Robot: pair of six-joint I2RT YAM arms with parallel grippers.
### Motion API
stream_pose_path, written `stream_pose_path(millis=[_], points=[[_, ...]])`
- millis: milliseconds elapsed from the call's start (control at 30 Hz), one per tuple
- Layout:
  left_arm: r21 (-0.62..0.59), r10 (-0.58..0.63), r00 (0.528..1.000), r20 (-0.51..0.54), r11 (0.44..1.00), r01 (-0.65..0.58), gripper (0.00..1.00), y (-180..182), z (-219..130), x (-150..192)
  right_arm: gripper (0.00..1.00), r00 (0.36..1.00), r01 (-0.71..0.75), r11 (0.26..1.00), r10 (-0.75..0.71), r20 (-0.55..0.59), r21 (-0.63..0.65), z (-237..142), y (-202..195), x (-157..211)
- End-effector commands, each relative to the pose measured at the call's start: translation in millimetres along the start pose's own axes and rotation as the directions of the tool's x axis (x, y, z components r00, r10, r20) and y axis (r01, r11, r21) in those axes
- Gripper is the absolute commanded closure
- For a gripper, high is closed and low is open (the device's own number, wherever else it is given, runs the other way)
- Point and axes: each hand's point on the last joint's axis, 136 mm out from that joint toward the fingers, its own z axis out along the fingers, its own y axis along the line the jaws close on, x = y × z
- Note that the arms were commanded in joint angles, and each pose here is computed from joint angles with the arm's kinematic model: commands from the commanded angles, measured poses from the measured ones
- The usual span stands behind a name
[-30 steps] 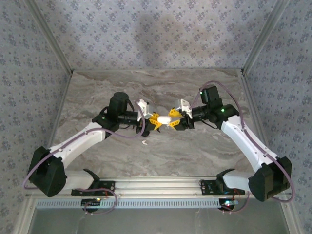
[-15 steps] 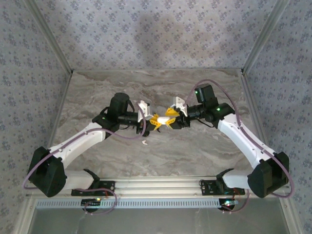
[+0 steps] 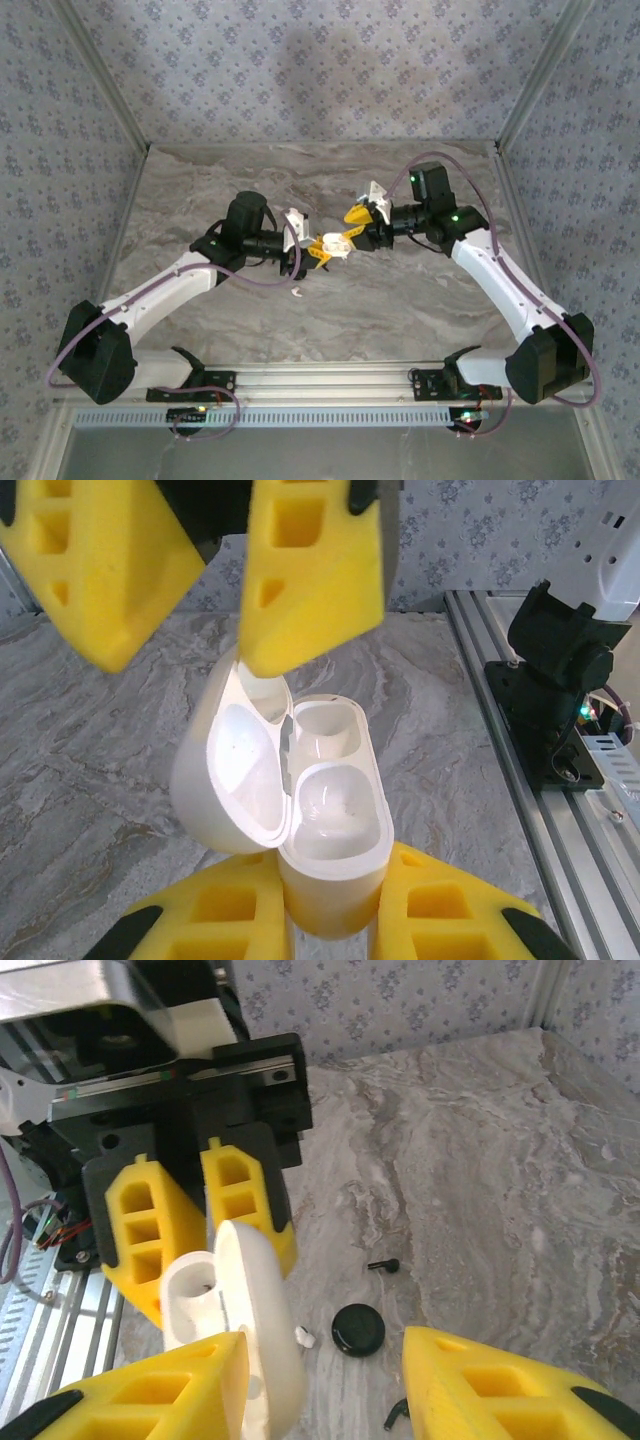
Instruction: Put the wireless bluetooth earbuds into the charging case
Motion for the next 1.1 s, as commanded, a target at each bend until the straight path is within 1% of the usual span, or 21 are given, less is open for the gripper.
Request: stream_pose_path(millis=[0, 100, 200, 267, 333, 367, 433, 533, 600, 667, 700, 767, 800, 900, 1033, 1067], points=[[0.039, 0.021, 1.0, 0.018, 0.999, -0.021, 0.87, -9.1, -1.1, -5.3, 0.54, 1.0, -0.015, 0.999, 0.015, 0.017, 0.034, -5.1, -5.9, -11.0], [0.035, 0.002, 1.0, 0.019, 0.999, -0.002, 0.89, -7.3, -0.7, -3.7, 0.53, 0.999, -0.023, 1.0, 0.022, 0.03, 0.022, -7.1, -2.3, -14.4], [0.006, -0.052, 0.998, 0.039, 0.999, 0.052, 0.89, 2.6, -2.3, -1.2, 0.5, 0.998, -0.052, 0.998, 0.051, 0.042, 0.033, -11.0, -0.8, -19.4], [-0.042, -0.095, 0.994, 0.053, 0.994, 0.097, 0.9, 13.4, -5.1, 0.4, 0.49, 0.992, -0.127, 0.988, 0.124, 0.038, 0.09, -15.7, -8.8, -20.9], [-0.087, -0.127, 0.989, 0.07, 0.987, 0.133, 0.9, 21.9, -9.5, 2.1, 0.47, 0.974, -0.227, 0.965, 0.226, 0.023, 0.134, -18.4, -14.5, -14.2], [-0.121, -0.147, 0.986, 0.074, 0.98, 0.155, 0.9, 27.8, -11.8, 5.0, 0.47, 0.968, -0.25, 0.956, 0.249, 0.03, 0.155, -24.0, -17.5, -21.1], [-0.168, -0.177, 0.98, 0.087, 0.967, 0.19, 0.91, 36.1, -17.2, 10.5, 0.46, 0.941, -0.336, 0.922, 0.337, 0.029, 0.195, -27.8, -22.9, -16.3], [-0.233, -0.215, 0.969, 0.12, 0.943, 0.238, 0.91, 48.2, -26.2, 15.1, 0.46, 0.861, -0.492, 0.814, 0.507, 0.035, 0.309, -33.2, -38.5, 4.1], [-0.283, -0.229, 0.962, 0.148, 0.923, 0.263, 0.91, 57.4, -33.9, 17.5, 0.48, 0.786, -0.579, 0.707, 0.617, 0.046, 0.408, -38.5, -48.4, 25.3], [-0.34, -0.25, 0.954, 0.165, 0.894, 0.293, 0.91, 68.0, -41.6, 23.6, 0.5, 0.729, -0.625, 0.608, 0.68, 0.086, 0.49, -45.9, -58.3, 38.8], [-0.361, -0.265, 0.948, 0.175, 0.879, 0.312, 0.91, 72.2, -45.6, 27.3, 0.51, 0.667, -0.655, 0.532, 0.741, 0.079, 0.537, -46.5, -56.9, 64.4], [-0.392, -0.287, 0.937, 0.199, 0.853, 0.345, 0.91, 79.1, -53.6, 32.9, 0.51, 0.6, -0.682, 0.43, 0.791, 0.117, 0.591, -51.3, -60.1, 82.6], [-0.401, -0.296, 0.932, 0.209, 0.843, 0.358, 0.91, 80.8, -56.7, 36.2, 0.52, 0.571, -0.689, 0.393, 0.812, 0.123, 0.609, -50.9, -59.0, 91.3], [-0.419, -0.31, 0.924, 0.224, 0.825, 0.379, 0.91, 84.1, -62.8, 43.9, 0.52, 0.528, -0.667, 0.367, 0.847, 0.063, 0.648, -43.2, -51.6, 108.8], [-0.452, -0.338, 0.909, 0.242, 0.79, 0.414, 0.91, 90.8, -68.8, 54.6, 0.5, 0.476, -0.597, 0.352, 0.879, -0.036, 0.721, -32.6, -45.4, 131.0], [-0.463, -0.346, 0.904, 0.252, 0.777, 0.427, 0.91, 93.3, -71.0, 57.6, 0.49, 0.485, -0.587, 0.355, 0.874, -0.035, 0.728, -30.3, -50.0, 123.6]])
